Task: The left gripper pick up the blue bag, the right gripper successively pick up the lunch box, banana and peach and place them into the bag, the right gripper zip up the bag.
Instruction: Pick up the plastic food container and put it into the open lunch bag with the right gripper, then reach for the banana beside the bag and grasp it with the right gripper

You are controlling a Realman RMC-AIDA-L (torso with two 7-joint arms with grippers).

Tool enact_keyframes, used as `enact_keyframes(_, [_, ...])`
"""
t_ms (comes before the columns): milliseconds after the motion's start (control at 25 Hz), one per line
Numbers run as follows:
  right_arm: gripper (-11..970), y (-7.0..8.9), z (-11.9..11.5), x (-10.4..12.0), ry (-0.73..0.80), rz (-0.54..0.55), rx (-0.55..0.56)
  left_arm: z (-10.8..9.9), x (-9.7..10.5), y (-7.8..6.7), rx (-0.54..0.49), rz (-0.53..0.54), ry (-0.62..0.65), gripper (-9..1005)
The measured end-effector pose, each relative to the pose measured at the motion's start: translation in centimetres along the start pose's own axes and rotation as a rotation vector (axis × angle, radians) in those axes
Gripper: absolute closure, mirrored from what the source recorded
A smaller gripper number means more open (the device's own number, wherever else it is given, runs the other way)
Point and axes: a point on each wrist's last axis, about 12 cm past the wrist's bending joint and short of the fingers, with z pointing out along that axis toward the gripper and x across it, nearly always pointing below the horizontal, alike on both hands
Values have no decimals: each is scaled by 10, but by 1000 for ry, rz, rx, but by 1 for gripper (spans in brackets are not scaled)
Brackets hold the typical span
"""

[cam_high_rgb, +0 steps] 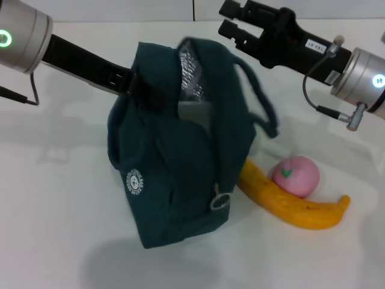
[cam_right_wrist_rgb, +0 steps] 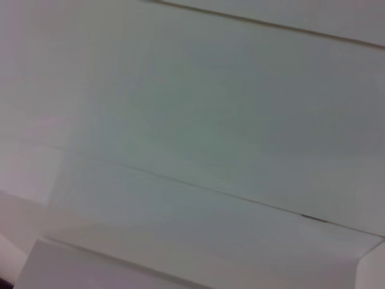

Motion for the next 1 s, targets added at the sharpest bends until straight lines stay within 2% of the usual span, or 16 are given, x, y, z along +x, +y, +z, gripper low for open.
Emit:
enact_keyframes(240, [438,6,-5,-10,-15,-69,-20,-2,2,5,-21,-8,-9,964])
enact_keyframes(400, [270,14,-26,-18,-11,-266,-30,-5,7,10,-33,-24,-27,964])
enact_keyframes(560, [122,15,-52,-20,-4,-473,3,-9,14,16,-32,-43,-59,964])
enact_keyframes(680, [111,15,-71,-23,35,-603,50,-11,19,20,-35,-59,-68,964])
enact_keyframes(800, [100,16,-83,-28,101,-682,102,-13,23,23,-37,-76,-81,964])
enact_keyframes(1000, [82,17,-88,-33,291,-771,173,-16,29,28,-27,-90,-117,964])
